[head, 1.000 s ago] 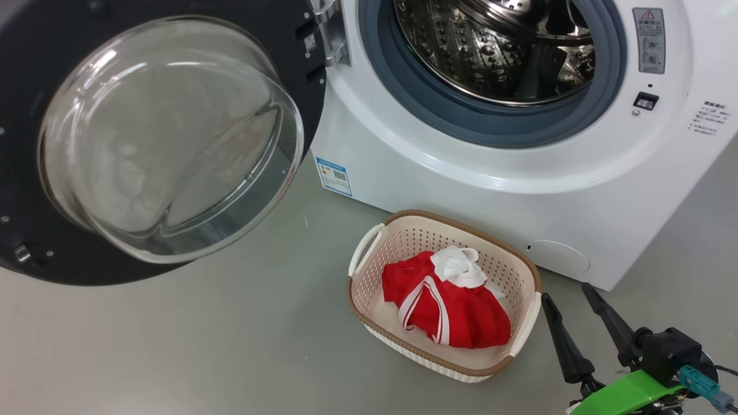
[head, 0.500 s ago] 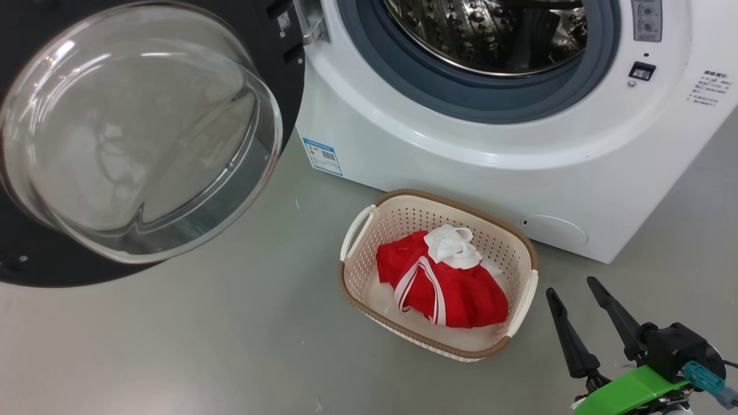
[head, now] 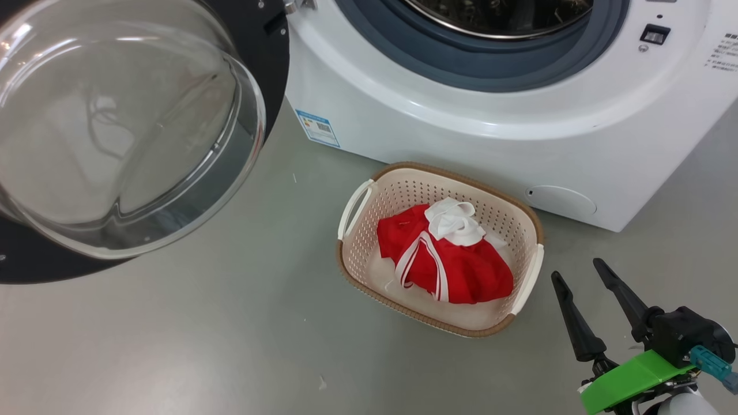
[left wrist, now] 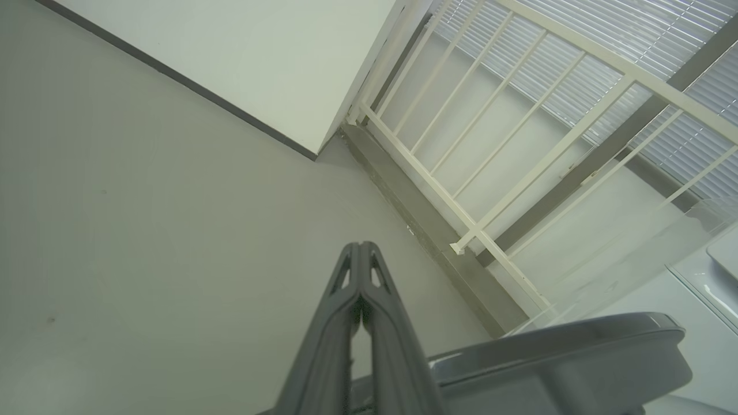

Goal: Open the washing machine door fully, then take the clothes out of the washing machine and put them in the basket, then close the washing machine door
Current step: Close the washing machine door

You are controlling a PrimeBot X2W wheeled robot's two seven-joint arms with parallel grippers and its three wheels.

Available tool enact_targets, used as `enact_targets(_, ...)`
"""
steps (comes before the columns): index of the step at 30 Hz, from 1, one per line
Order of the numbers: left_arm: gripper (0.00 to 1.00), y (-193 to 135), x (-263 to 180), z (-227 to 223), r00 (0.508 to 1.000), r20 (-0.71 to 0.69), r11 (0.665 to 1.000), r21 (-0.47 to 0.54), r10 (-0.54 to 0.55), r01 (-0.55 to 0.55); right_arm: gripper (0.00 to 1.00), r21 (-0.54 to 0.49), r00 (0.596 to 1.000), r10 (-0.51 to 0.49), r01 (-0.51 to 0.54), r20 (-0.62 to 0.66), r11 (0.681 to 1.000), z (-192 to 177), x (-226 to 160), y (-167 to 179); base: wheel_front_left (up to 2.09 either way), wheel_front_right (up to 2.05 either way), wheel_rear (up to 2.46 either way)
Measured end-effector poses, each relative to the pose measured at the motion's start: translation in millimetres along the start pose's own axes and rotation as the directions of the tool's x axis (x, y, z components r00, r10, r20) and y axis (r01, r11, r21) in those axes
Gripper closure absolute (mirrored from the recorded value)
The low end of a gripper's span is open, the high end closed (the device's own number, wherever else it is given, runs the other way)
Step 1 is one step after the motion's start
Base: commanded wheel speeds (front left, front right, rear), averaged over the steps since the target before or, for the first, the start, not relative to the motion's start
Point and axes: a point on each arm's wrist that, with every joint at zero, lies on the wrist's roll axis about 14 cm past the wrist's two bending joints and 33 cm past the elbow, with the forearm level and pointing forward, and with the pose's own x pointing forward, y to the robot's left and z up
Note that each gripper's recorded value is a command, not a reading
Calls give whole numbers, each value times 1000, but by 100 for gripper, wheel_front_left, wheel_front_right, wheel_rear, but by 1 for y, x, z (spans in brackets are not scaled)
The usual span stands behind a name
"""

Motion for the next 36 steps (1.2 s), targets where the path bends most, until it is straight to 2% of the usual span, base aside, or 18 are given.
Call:
enact_targets(4, 100, -5, 5, -18, 995, -99, 999, -48, 11, -16, 0, 7, 1000, 0, 1, -16, 1000, -7, 2, -2, 0, 0, 0)
enact_targets(10, 100, 3, 4, -42, 975, -218, 996, -62, 43, -58, 0, 10, 1000, 5, -5, -10, 1000, -7, 7, -2, 0, 0, 0)
enact_targets(18, 100, 3, -4, -56, 942, -336, 995, -80, 26, -56, 0, 3, 1000, 11, -11, -3, 1000, -3, 7, 0, 0, 0, 0)
enact_targets(28, 100, -5, -20, -60, 887, -457, 992, -122, -62, 6, 0, -12, 999, 24, -24, 21, 1000, 8, 5, 9, 0, 0, 0)
enact_targets(36, 100, -16, -40, -64, 823, -541, 984, -143, -171, 110, 0, -17, 999, 22, -21, 46, 1000, 19, 2, 14, 0, 0, 0)
